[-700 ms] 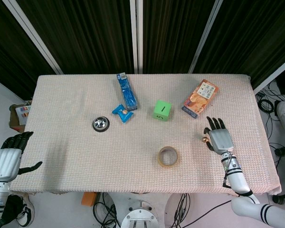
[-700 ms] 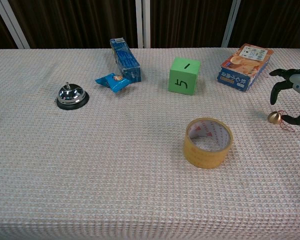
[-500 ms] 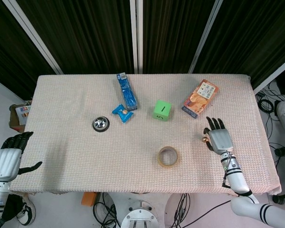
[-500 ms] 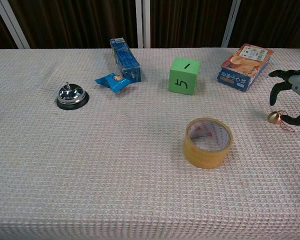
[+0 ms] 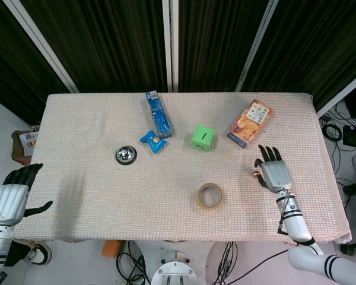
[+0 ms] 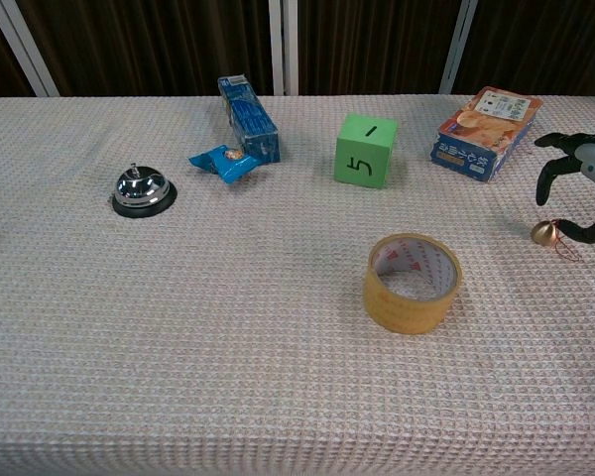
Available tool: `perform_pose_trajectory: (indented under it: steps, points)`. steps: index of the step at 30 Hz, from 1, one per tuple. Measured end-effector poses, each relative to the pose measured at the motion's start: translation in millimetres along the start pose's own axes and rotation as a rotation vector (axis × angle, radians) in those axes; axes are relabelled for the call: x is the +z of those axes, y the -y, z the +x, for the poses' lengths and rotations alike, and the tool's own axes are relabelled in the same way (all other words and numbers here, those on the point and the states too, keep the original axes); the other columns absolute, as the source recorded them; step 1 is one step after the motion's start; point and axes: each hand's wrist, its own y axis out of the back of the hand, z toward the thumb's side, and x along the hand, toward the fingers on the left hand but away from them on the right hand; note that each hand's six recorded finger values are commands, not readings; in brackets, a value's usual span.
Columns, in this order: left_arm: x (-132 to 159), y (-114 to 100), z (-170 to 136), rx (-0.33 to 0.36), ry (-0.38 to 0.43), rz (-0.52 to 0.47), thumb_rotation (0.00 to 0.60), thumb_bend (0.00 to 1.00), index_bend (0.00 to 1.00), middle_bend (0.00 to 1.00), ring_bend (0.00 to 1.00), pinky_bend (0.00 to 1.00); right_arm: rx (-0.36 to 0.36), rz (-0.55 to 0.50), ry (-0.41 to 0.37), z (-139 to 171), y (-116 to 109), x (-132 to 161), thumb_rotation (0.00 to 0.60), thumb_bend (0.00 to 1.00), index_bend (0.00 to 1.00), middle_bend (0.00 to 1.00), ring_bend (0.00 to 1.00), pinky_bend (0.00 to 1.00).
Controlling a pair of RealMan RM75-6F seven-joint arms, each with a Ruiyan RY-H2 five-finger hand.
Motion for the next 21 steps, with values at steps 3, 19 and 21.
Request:
perform_pose_trajectory:
  steps: [3,19,21]
  points:
    - [-1.2,1.1,-0.2,-0.002,-0.003,-0.001,0.495,0.13,0.11,0.12,0.13,0.18,0.005,0.009,0.002,0.2,1.6,-0.7,0.6,0.31,0.44,0.01,0.0,0.0]
    - [-5.6,0.2,-0.2,-0.004,-0.009,-0.006,0.491,0.13,0.11,0.12,0.13,0.18,0.009,0.009,0.008,-2.1,4.1,2.3,0.6,0.34,0.49,0.02,0.0,0.0]
    - [-6.0,0.8,-0.3,-0.009,-0.011,-0.006,0.493,0.13,0.11,0.12,0.13,0.18,0.008,0.009,0.009,-2.3,3.8,2.6,0.6,0.34,0.49,0.02,0.0,0.0]
